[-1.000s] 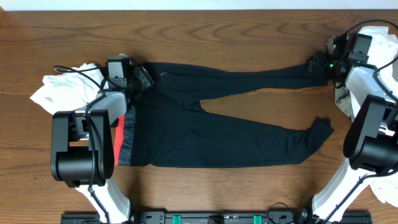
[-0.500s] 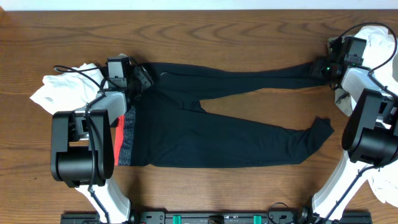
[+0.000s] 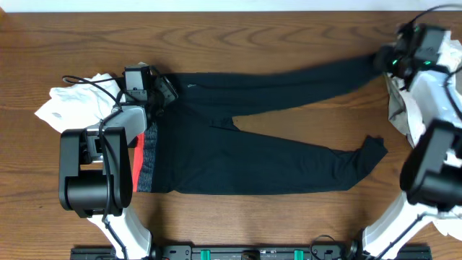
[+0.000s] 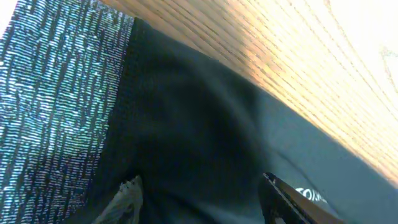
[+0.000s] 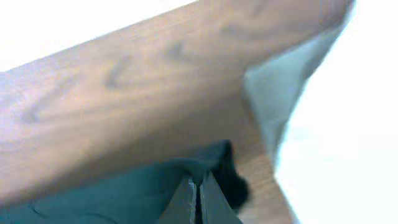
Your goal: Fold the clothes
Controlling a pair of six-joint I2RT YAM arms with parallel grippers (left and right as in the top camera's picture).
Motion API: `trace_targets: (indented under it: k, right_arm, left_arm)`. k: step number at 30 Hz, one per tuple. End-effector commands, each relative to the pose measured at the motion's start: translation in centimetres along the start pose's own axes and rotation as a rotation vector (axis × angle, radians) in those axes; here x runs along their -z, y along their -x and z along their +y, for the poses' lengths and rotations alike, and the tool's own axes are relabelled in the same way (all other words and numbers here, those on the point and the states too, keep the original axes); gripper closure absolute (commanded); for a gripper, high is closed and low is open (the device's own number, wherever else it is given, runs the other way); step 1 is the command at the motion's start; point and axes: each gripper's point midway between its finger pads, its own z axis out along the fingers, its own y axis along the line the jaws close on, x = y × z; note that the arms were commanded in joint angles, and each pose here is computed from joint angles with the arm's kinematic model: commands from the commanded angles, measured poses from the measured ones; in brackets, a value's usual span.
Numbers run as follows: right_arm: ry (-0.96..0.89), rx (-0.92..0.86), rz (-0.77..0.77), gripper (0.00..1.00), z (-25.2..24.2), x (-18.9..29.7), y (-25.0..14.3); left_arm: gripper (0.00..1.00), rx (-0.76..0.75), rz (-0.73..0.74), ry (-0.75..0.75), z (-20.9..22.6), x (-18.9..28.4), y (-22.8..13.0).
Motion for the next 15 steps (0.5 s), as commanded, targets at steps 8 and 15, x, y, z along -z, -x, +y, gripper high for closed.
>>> trace_targets:
  k: [8,15]
  right_arm:
    - [-0.302,-0.017,0.119,0.44,-5.8,1.9,-2.5]
    - [-0.248,-0.02,0.14,0.42,-4.9,1.3,-3.1]
  left_arm:
    - [0.37,0.034,0.142,0.115,4.4,-1.4,-5.1]
    - [0.37,0.036,0.148,0.119,4.5,-1.3,-5.2]
